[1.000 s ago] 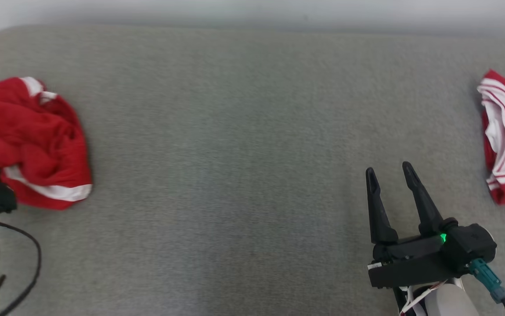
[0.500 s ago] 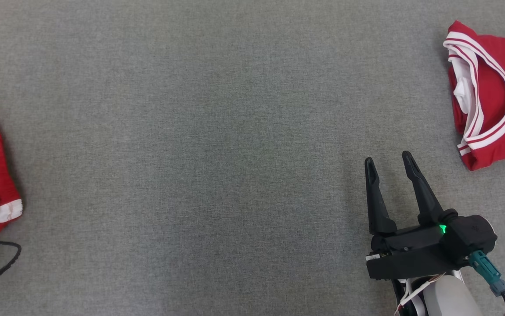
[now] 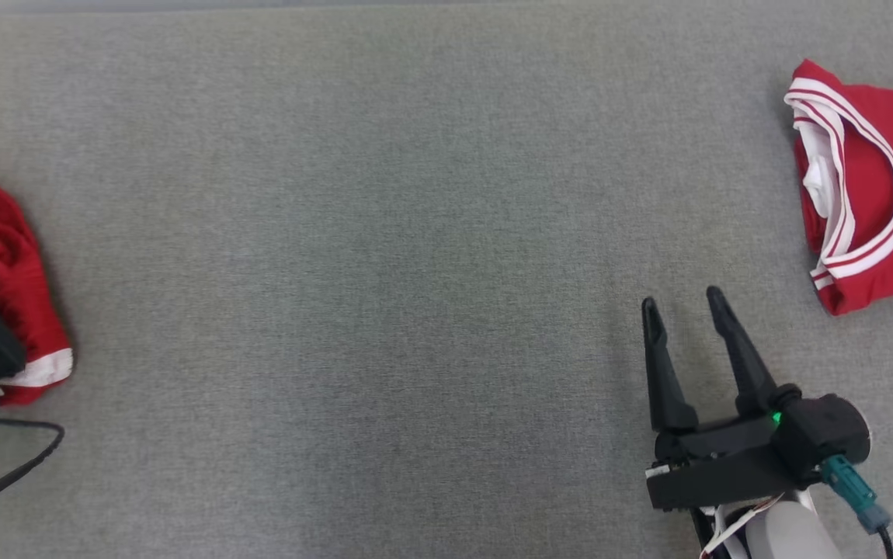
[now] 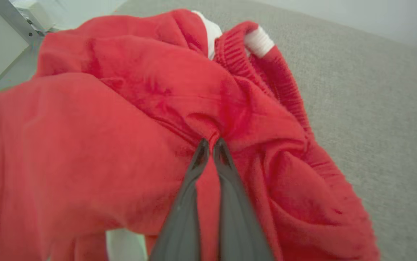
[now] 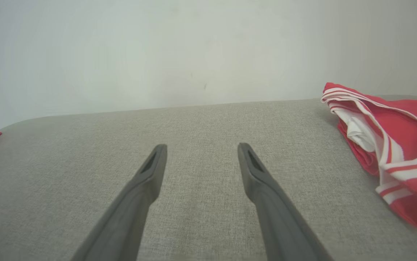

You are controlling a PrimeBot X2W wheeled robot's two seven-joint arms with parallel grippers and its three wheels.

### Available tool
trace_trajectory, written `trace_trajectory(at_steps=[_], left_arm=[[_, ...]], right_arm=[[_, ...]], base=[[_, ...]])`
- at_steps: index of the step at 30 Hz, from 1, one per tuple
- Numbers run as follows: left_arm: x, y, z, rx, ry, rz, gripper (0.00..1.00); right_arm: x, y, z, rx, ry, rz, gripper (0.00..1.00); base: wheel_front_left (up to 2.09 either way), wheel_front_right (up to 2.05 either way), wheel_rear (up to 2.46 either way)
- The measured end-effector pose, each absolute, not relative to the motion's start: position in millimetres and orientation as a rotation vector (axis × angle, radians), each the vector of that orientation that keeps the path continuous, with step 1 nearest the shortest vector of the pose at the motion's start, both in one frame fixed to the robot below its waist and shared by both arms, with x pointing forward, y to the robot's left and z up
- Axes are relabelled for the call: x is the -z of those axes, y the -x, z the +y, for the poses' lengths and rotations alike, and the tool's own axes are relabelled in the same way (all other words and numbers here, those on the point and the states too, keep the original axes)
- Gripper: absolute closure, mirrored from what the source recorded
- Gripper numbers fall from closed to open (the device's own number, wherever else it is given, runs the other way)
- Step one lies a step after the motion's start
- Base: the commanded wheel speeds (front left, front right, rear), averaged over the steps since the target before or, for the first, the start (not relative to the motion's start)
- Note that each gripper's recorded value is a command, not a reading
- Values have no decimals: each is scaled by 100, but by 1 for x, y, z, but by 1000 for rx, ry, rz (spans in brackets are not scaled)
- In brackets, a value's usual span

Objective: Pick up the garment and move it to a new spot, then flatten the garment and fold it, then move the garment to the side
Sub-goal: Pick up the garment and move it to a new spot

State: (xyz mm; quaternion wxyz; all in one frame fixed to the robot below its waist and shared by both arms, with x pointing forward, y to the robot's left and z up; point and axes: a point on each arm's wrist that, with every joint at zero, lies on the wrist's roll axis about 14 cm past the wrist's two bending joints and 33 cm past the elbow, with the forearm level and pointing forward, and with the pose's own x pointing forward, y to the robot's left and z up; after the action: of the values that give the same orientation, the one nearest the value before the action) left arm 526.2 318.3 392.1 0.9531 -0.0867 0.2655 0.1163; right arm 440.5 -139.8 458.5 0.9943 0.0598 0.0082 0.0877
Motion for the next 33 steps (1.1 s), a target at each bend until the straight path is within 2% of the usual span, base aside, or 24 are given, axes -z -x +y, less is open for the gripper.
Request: trace_trajectory(at_steps=[7, 16, 21, 28, 33], left_arm=[[-462, -541, 328, -211, 104, 278, 100], [-563, -549, 297, -78, 26, -15, 100], [-601, -545, 271, 4, 18, -114, 100], [-641, -545, 192, 190, 41, -215, 100], [-658, -535, 112, 371, 81, -251, 100]], right_arm=[[-465, -434, -133, -190, -139, 9, 0], [-480, -426, -128, -206, -150, -23, 0], [-487, -418, -127, -208, -165, -36, 0], [-490, -403, -144, -158, -170, -39, 0], [-491, -391, -163, -100, -164, -40, 0]], base=[[0, 0, 0], [0, 0, 0], [0, 0, 0], [0, 0, 0], [0, 0, 0]])
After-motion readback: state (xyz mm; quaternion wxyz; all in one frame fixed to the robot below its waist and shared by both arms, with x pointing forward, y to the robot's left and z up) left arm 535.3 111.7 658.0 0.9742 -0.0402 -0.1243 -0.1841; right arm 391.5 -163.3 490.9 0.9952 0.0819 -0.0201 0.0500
